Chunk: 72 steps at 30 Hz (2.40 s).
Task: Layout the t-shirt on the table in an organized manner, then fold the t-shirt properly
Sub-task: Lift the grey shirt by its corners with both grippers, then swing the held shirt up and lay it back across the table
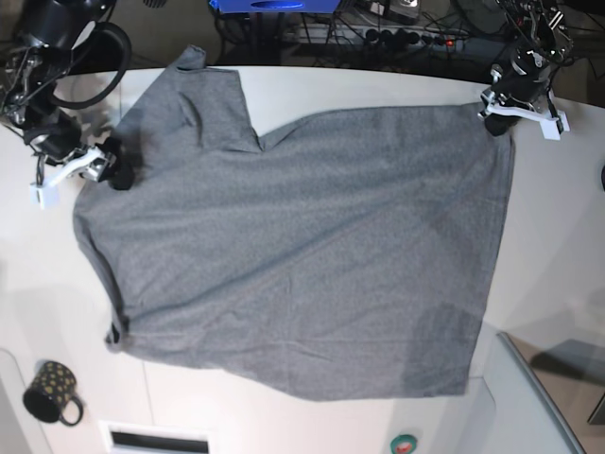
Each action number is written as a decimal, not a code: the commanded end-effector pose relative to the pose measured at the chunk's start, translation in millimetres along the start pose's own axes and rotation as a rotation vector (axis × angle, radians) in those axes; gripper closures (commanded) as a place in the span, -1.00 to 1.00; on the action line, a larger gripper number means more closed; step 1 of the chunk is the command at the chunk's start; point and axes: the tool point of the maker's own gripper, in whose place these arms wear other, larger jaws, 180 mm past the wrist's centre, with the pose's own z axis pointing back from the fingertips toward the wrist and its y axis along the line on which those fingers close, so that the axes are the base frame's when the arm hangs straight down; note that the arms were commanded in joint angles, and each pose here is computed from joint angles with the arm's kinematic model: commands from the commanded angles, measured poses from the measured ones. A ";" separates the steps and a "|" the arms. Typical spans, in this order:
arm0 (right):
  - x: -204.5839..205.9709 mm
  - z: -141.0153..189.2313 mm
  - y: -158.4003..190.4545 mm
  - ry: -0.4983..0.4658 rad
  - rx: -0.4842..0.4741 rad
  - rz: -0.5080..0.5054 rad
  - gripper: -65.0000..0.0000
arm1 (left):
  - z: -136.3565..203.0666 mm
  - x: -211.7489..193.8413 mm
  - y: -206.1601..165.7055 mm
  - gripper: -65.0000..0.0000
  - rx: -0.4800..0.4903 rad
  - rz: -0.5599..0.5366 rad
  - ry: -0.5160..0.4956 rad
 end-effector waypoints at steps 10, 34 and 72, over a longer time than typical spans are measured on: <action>-9.8 13.1 -9.3 0.048 -0.047 0.037 0.98 | 10.1 22.1 -9.2 1.00 -0.018 -0.078 -0.028; 202.1 41.6 56.5 -0.075 -0.120 0.514 1.00 | 20.4 229.8 -180.9 1.00 -0.116 -0.638 -0.262; 533.2 295.0 278.0 -0.847 -0.236 1.101 1.00 | 129.2 531.8 -421.8 1.00 -0.230 -0.601 -0.753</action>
